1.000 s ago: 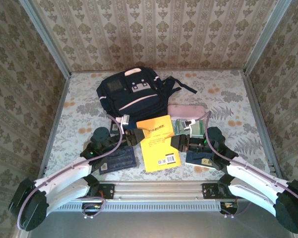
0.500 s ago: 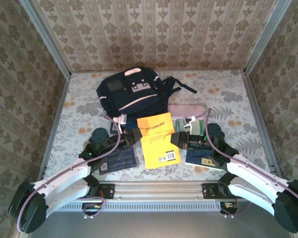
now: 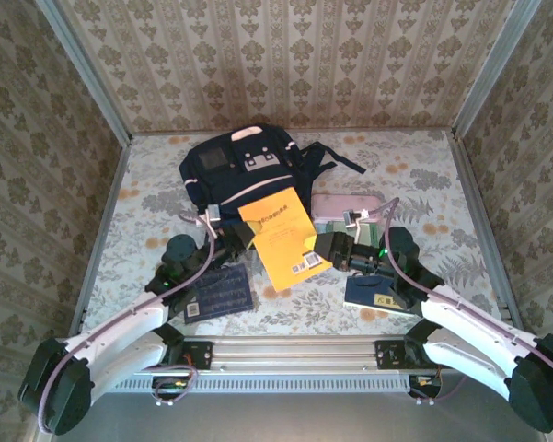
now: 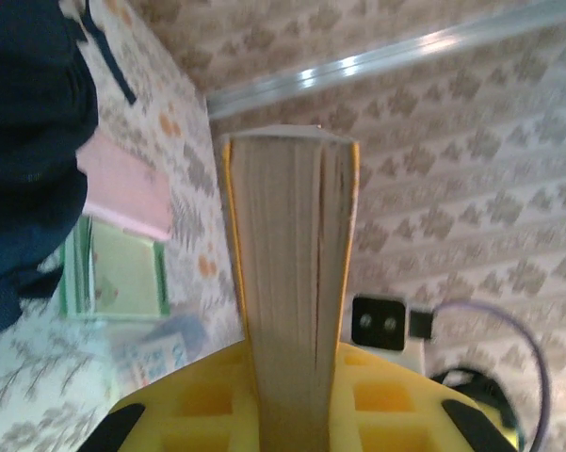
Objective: Pack books, pencil case, and school supplies into a backpack
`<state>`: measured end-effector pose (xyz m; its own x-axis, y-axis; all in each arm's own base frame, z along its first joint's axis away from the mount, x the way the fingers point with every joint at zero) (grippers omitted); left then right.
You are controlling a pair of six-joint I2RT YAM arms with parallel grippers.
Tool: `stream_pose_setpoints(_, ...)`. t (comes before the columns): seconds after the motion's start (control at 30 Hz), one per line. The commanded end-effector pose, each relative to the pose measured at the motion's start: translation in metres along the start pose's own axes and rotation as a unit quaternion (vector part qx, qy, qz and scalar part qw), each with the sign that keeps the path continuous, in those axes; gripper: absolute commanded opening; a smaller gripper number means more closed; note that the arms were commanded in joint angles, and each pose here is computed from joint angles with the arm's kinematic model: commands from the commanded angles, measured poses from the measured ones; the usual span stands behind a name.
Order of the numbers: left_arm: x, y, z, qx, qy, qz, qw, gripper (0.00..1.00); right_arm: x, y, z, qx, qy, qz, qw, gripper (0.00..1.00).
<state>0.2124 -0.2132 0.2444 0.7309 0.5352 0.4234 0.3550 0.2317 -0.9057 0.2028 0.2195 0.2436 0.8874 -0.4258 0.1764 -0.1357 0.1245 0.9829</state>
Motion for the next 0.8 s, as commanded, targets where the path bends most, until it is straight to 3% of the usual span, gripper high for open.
stream_pose_setpoints(0.0, 0.047, -0.037, 0.008, -0.063, -0.129, 0.032, 0.989, 0.0, 0.022, 0.005, 0.006, 0.034, -0.086, -0.032, 0.995, 1.0)
stream_pose_setpoints(0.17, 0.064, -0.04, 0.008, -0.052, -0.174, 0.055, 0.982, 0.0, 0.04, 0.008, 0.011, 0.043, -0.161, -0.054, 0.984, 1.0)
stream_pose_setpoints(0.33, 0.068, -0.037, -0.001, -0.051, -0.183, 0.079, 0.979, 0.0, 0.046, 0.01, 0.002, 0.051, -0.201, -0.069, 0.976, 1.0)
stream_pose_setpoints(0.6, 0.074, -0.052, -0.013, -0.063, -0.18, 0.076, 0.979, 0.0, 0.042, 0.025, -0.037, 0.081, -0.16, -0.077, 0.981, 0.94)
stream_pose_setpoints(0.77, 0.074, -0.051, -0.016, -0.059, -0.179, 0.074, 0.979, 0.0, 0.045, 0.04, -0.052, 0.096, -0.154, -0.055, 0.982, 0.76)
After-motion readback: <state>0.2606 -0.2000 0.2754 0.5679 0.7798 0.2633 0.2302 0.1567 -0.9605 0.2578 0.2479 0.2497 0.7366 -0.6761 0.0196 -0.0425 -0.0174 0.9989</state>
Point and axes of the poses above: each hand's point on the last joint's axis, 136 mm out from that joint toward the fingers, its own z axis back along the fingers, its own y axis along the line the jaws close on, x = y × z, the point moved 3 cm from there along z, back along the fingers, and after that the axes turned 11 degrees about -z, right-handed, at the moved point
